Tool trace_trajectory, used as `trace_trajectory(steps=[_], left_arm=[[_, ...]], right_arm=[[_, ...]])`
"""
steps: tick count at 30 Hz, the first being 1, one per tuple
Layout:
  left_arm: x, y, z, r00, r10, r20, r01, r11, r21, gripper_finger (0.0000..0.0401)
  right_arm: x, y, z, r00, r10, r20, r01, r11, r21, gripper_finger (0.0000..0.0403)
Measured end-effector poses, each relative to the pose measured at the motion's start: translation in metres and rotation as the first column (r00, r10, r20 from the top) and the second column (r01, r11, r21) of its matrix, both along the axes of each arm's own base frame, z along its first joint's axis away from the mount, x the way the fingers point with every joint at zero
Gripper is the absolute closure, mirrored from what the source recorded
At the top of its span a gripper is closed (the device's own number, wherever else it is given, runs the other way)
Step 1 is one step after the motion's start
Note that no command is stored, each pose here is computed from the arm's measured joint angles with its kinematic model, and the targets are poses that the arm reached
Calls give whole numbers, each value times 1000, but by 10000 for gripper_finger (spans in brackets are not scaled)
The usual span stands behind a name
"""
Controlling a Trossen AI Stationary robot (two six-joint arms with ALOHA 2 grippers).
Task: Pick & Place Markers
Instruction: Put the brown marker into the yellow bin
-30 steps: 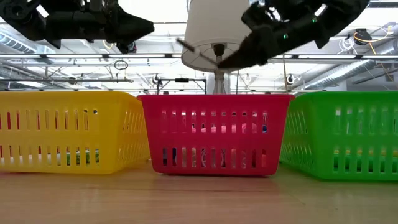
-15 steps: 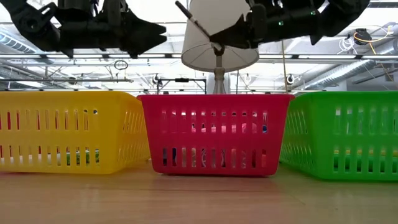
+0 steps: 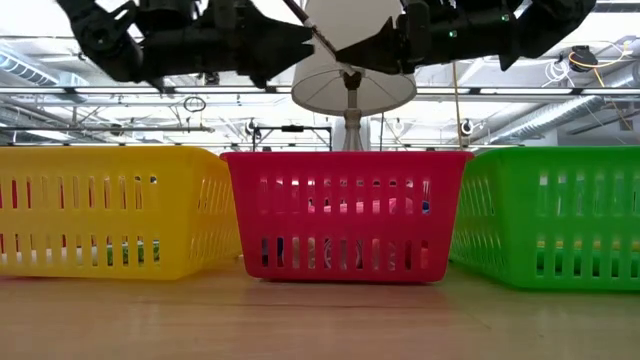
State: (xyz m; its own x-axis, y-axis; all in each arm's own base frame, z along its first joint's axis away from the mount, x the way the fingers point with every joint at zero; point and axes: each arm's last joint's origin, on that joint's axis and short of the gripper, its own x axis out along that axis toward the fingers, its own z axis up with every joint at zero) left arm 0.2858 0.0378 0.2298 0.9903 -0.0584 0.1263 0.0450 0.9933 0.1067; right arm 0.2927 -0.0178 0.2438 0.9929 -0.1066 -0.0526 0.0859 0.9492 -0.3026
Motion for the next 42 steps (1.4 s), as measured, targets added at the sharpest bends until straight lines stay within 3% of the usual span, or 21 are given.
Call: trace_trajectory(steps=[8,17,24,32,42], left_arm=[[26,-7,1,999,-34,0,34,999,-1,192],[32,-15,3,999,-48,10,47,994,99,211],[32,-14,3,1000,-14,14,12,992,125,255],[32,-14,3,1000,4,17,-7,986,169,365],[32,-13,2,1000,6,9,-8,990,141,365]], right_arm=[[0,4,0,1000,13,-4,-13,1000,-6,385],[0,4,-2,1000,16,-25,-17,1000,-4,385],[0,4,-2,1000,14,-25,-14,1000,-4,385],[0,4,-4,999,17,-38,-17,1000,-3,385],[0,4,-4,999,15,-44,-14,1000,9,382]])
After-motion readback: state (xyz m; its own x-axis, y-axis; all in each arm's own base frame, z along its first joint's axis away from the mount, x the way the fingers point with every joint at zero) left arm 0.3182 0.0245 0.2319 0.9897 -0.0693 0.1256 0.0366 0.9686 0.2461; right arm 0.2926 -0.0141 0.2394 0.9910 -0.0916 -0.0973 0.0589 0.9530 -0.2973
